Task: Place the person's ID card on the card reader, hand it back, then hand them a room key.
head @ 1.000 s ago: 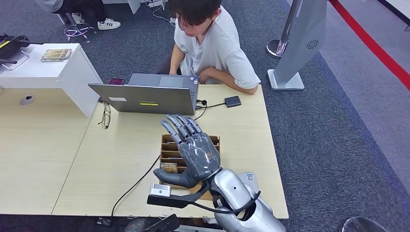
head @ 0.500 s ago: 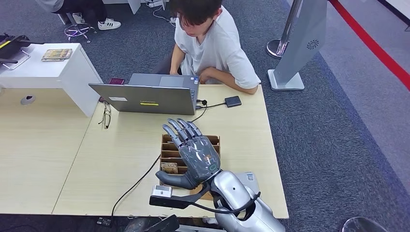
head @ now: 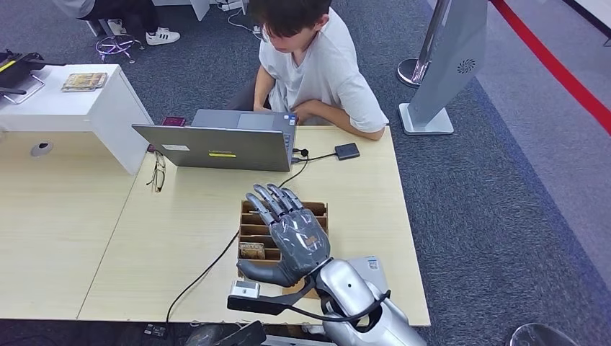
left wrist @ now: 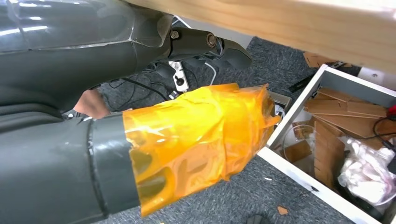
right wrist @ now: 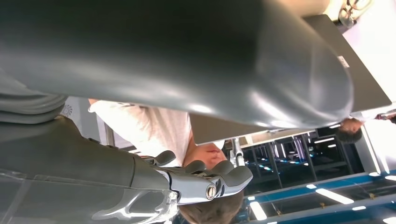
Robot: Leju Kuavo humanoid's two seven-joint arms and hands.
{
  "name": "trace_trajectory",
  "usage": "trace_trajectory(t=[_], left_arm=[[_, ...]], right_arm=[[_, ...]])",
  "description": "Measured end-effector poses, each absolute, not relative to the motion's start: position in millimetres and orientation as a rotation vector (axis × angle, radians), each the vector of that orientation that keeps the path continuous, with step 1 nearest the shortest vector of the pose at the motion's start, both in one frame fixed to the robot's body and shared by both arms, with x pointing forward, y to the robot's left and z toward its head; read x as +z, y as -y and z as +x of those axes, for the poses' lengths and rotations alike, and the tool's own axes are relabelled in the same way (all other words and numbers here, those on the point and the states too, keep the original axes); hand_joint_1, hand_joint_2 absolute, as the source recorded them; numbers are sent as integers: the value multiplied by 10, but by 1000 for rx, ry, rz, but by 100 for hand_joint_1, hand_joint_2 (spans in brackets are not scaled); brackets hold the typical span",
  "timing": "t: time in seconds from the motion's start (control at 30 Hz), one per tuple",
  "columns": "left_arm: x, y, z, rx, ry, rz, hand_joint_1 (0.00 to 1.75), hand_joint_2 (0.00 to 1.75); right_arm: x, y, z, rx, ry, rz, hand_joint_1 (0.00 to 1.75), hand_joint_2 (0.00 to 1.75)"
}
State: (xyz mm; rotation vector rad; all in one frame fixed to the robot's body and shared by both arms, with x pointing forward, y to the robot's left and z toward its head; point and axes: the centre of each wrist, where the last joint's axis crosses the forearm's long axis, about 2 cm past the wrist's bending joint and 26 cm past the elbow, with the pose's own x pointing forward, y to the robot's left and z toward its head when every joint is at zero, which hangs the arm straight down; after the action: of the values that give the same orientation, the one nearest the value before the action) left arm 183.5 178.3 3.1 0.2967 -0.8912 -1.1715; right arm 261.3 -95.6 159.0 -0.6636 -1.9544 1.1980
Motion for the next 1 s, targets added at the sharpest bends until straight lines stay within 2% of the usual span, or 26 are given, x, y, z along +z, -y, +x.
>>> trace_trajectory(t=[1.0], left_arm=[[30,-1809,1818,-1119,885,287,0,0]], right_arm=[[1342,1143,2549,1221,1857,-717,0,0]])
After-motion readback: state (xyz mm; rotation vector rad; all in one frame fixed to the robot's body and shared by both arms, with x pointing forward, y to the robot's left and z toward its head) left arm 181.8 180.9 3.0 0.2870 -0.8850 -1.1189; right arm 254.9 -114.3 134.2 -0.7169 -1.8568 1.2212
